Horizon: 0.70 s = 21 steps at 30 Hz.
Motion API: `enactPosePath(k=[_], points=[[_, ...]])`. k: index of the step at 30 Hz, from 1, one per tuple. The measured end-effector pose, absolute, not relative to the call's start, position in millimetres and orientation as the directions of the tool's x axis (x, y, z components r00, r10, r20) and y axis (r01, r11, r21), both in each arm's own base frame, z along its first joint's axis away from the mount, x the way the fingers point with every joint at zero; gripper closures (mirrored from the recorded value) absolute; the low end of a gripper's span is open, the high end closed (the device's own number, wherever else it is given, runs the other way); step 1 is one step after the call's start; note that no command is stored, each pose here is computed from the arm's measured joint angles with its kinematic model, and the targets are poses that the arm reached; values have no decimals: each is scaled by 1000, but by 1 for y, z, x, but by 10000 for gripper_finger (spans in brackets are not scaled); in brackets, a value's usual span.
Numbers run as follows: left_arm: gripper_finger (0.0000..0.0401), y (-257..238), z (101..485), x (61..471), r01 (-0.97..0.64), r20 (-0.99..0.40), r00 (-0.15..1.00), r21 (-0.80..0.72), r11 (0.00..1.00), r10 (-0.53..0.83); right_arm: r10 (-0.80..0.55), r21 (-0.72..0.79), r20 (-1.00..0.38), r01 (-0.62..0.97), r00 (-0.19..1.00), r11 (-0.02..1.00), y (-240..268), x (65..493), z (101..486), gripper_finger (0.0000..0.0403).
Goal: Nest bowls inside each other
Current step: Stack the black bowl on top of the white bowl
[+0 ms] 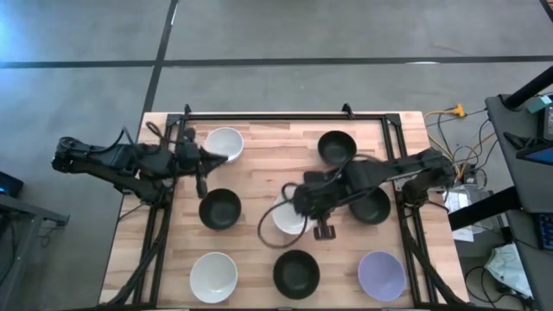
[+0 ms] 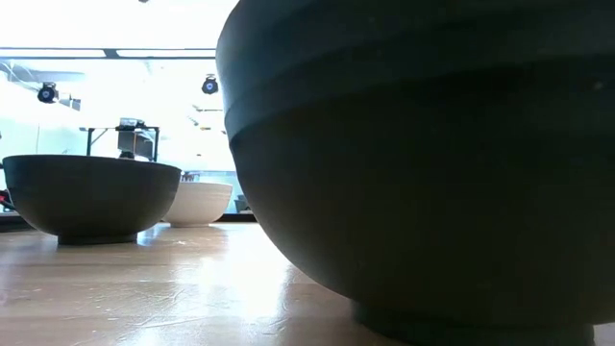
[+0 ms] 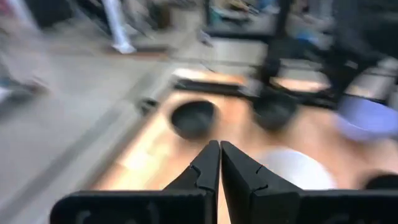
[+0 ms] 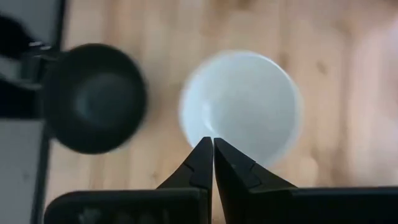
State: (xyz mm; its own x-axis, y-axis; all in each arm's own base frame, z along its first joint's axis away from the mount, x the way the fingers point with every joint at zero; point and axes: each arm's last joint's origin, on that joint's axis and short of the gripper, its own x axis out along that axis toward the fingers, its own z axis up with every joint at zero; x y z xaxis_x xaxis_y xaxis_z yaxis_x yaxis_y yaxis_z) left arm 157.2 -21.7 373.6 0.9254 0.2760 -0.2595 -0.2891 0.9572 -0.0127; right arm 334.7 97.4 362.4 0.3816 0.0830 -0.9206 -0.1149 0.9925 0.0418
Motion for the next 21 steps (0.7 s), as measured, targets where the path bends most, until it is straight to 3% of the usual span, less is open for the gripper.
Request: enactPosePath(k=[3,8,12,16,21], points=[[401,-25,364,160,-257,-396,899,-124,958,190,15,3,-911,-31,412,1000,89,311,360,394],[401,-26,357,161,-406,-655,736,-222,886,173,6,64,-819,82,574,995,76,270,351,394],[401,-25,350,170,-481,-832,534,-154,863,149,13,164,-659,126,752,978,66,243,345,394],[401,-23,337,180,-480,-922,341,-2,877,184,-32,233,-423,143,906,962,57,224,347,394],[401,-15,318,197,-536,-959,205,58,842,197,-91,320,-164,140,982,937,49,206,350,394]])
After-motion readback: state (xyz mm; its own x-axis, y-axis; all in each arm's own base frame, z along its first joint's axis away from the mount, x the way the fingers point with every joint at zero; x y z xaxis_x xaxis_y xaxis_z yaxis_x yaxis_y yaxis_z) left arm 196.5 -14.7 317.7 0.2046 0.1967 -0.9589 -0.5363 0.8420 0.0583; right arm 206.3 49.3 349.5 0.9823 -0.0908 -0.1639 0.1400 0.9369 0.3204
